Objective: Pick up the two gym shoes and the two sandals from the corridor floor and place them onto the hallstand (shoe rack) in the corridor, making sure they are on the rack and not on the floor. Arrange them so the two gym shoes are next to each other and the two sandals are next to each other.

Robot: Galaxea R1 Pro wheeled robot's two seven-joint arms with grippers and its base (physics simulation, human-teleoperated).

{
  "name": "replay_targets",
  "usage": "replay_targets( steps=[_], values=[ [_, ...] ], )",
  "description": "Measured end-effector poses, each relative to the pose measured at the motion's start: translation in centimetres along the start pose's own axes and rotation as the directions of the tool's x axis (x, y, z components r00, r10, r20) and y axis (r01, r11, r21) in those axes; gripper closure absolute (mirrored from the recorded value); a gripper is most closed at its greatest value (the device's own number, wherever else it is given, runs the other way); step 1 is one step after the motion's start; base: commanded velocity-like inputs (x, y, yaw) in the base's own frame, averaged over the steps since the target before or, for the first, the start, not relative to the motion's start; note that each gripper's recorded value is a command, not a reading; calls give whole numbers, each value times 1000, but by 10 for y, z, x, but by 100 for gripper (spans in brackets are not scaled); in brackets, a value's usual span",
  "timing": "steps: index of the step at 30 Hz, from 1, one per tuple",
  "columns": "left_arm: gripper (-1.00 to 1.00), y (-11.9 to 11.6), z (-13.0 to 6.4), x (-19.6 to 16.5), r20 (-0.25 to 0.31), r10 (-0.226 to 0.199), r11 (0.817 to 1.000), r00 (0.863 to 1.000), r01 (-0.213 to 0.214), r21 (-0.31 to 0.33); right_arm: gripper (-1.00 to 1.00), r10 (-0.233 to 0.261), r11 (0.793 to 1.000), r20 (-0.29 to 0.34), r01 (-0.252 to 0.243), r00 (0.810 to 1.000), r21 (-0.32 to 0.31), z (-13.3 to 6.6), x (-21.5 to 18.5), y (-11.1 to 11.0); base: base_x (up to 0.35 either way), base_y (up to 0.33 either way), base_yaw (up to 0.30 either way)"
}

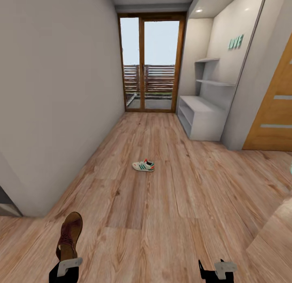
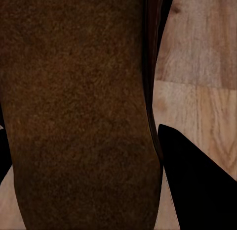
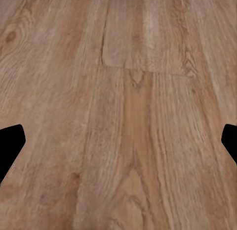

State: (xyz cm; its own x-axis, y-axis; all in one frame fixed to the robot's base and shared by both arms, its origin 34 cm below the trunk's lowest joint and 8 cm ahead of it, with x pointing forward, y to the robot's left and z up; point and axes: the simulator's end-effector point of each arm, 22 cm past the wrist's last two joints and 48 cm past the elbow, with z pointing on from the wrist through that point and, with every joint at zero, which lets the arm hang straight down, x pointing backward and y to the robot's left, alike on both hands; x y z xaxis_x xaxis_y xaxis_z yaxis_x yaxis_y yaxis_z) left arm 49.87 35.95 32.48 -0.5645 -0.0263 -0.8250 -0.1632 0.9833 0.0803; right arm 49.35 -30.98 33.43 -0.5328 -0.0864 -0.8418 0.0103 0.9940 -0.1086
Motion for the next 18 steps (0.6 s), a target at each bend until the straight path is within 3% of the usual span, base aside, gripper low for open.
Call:
replay_targets(
  steps=[18],
  values=[
    [100,1,0,0,1,1,1000,1000,-1,0,-100,-1,1000,-1,1,1000,-2,0,1,1,338,-31,0]
  ],
)
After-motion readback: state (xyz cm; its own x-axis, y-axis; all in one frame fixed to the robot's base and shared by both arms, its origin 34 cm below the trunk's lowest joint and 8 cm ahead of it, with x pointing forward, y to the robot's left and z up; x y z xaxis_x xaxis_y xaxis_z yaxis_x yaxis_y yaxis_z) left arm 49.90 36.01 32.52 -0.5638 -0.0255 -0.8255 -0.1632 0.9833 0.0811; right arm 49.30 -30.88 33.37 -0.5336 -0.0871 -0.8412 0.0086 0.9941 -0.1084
